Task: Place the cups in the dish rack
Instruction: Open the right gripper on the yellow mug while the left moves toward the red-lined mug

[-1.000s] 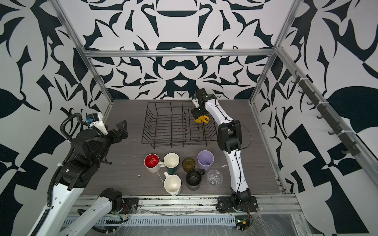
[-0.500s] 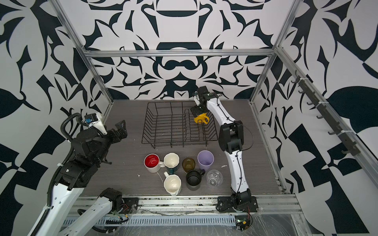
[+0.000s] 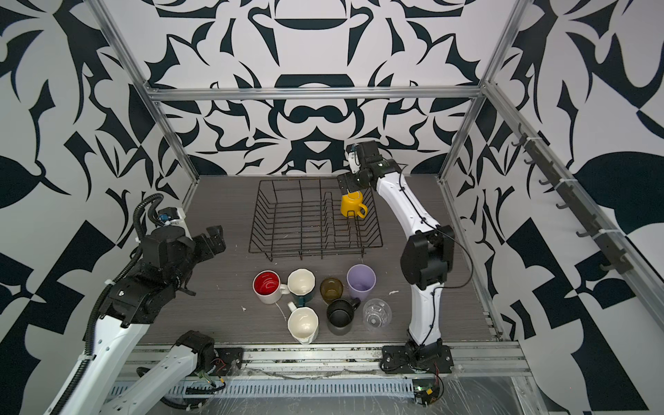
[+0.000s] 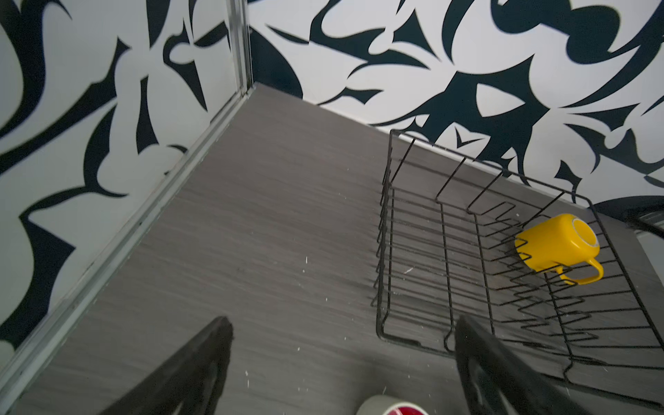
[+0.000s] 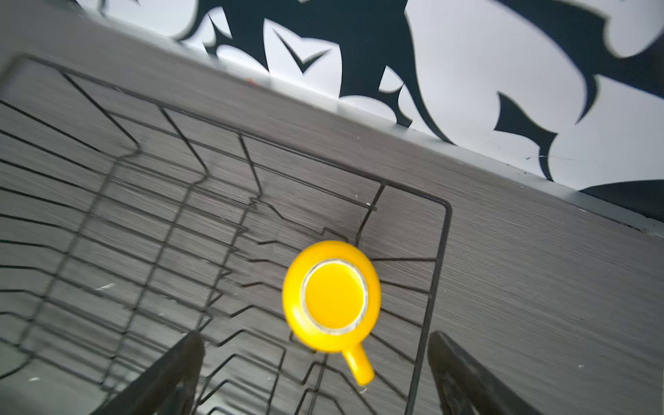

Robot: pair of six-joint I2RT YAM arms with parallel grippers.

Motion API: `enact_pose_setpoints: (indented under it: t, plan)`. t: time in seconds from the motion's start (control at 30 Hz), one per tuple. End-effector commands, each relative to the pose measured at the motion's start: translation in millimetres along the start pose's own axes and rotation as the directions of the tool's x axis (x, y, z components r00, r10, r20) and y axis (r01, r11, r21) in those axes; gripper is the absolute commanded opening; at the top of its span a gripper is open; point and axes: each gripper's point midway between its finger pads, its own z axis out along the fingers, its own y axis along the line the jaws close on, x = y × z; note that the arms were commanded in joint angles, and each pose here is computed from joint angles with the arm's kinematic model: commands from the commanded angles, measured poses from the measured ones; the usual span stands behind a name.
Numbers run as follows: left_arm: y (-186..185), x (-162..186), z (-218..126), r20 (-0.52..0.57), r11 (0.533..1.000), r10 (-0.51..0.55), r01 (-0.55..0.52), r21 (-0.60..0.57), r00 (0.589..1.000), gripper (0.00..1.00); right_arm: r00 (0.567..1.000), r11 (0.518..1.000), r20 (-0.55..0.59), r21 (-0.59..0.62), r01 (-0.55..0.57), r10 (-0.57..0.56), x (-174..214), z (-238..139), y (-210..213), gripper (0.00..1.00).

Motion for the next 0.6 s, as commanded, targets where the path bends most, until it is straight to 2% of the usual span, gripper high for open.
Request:
enact_pose_setpoints:
  t: [0.0, 0.2, 0.43, 0.57]
  plan:
    - [10.6, 29.2, -10.0, -0.129, 0.998, -0.052, 0.049, -0.025, 0.99, 0.97, 0.979, 0.993, 0.177, -0.088, -0.082, 0.097, -26.1, -43.7, 17.0, 0.99]
    - [6.4, 78.3, -5.5, -0.318, 0.996, -0.084, 0.09, 0.004, 0.944, 0.92, 0.962, 0.98, 0.214, -0.135, -0.144, 0.17, -4.9, -70.4, 24.2, 0.98]
    - [-0.7, 133.5, 1.3, -0.539, 0.993, -0.09, 0.114, 0.012, 0.838, 0.86, 0.959, 0.977, 0.206, -0.123, -0.172, 0.195, 19.5, -75.1, 22.4, 0.97]
    - [-4.1, 149.5, 0.5, -0.599, 0.989, -0.113, 0.148, 0.009, 0.793, 0.8, 0.962, 0.976, 0.182, -0.125, -0.181, 0.202, 30.1, -72.3, 23.4, 0.97]
